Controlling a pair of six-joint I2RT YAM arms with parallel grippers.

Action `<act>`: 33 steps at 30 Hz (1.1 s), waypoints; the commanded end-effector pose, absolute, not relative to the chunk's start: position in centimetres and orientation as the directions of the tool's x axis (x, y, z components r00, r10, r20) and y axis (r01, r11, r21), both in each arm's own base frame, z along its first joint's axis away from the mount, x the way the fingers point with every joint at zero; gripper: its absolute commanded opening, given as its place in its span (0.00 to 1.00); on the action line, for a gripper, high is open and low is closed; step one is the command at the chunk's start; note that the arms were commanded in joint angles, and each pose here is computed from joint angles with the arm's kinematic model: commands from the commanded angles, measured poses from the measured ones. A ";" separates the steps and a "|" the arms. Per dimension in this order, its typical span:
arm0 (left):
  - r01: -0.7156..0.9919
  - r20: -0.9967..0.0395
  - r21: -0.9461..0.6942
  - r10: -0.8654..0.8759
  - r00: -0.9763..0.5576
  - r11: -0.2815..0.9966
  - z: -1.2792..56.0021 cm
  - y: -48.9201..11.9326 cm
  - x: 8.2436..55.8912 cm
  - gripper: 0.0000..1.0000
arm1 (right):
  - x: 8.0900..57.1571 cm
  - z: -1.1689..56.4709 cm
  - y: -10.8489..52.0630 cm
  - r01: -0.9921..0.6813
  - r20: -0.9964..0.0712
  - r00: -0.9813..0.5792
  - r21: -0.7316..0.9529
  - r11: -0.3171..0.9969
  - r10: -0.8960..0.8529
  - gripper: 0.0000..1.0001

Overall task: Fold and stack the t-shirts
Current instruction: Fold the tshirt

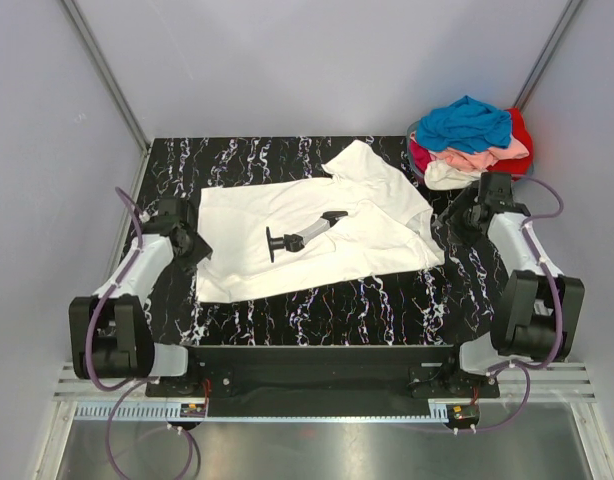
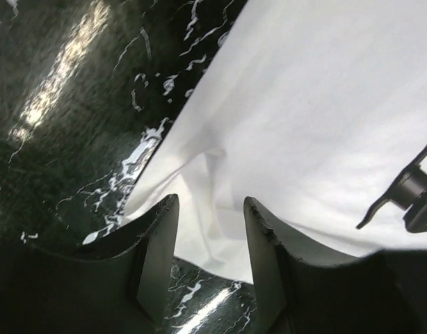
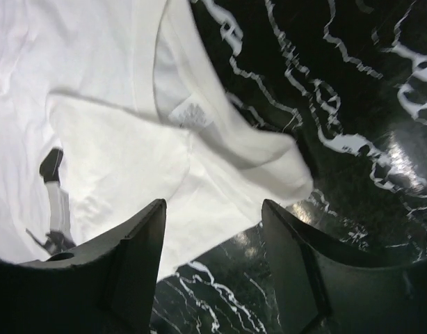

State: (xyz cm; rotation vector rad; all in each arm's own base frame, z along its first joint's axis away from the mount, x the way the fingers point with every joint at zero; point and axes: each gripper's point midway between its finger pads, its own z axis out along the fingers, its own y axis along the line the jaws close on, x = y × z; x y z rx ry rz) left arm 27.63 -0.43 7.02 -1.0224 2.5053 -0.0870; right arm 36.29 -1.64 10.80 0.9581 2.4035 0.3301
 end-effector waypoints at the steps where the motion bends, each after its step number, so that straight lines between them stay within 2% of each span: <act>1: -0.620 -0.445 -0.217 -0.642 -0.625 0.754 8.7 0.3 31.6 0.48 | 35.3 11.9 2.0 0.425 -0.380 -0.678 0.495 0.758 0.629 0.65; 5: -0.572 -0.512 -0.212 -0.588 -0.626 0.793 12.0 1.0 37.6 0.51 | 35.5 13.5 5.2 0.280 -0.434 -0.745 0.487 0.827 0.507 0.68; 7: -0.553 -0.506 -0.192 -0.564 -0.652 0.811 11.1 1.1 40.0 0.54 | 35.3 14.0 7.2 0.233 -0.442 -0.773 0.469 0.852 0.455 0.70; 9: -0.525 -0.539 -0.219 -0.551 -0.637 0.822 12.5 1.0 43.3 0.55 | 34.7 14.5 9.5 0.179 -0.449 -0.792 0.477 0.860 0.414 0.73; 10: -0.530 -0.513 -0.193 -0.545 -0.663 0.826 10.5 1.2 44.3 0.56 | 34.3 14.4 10.4 0.156 -0.449 -0.800 0.484 0.861 0.398 0.75; 12: -0.520 -0.525 -0.202 -0.540 -0.658 0.830 11.2 1.5 47.1 0.56 | 33.1 14.6 13.2 0.081 -0.462 -0.815 0.506 0.859 0.349 0.82; 13: -0.530 -0.488 -0.173 -0.540 -0.686 0.830 8.8 1.7 47.8 0.56 | 32.7 14.6 13.9 0.056 -0.465 -0.821 0.513 0.857 0.332 0.85; 14: -0.524 -0.517 -0.189 -0.538 -0.666 0.831 10.1 1.9 49.9 0.56 | 32.3 14.6 14.5 0.031 -0.471 -0.826 0.510 0.860 0.309 0.88; 16: -0.527 -0.482 -0.152 -0.529 -0.699 0.836 7.7 2.3 50.9 0.56 | 31.4 14.3 15.3 0.007 -0.463 -0.841 0.507 0.862 0.280 0.89; 17: -0.526 -0.513 -0.160 -0.525 -0.679 0.835 8.8 2.8 52.5 0.56 | 31.2 14.2 15.3 0.002 -0.461 -0.844 0.506 0.862 0.273 0.89; 23: -0.541 -0.486 -0.166 -0.546 -0.682 0.824 6.2 5.0 55.5 0.58 | 29.1 14.1 15.9 -0.034 -0.450 -0.856 0.539 0.842 0.254 0.92; 33: -0.562 -0.427 -0.186 -0.581 -0.692 0.806 3.0 4.3 55.3 0.57 | 28.5 13.2 14.9 -0.032 -0.462 -0.858 0.488 0.872 0.227 0.94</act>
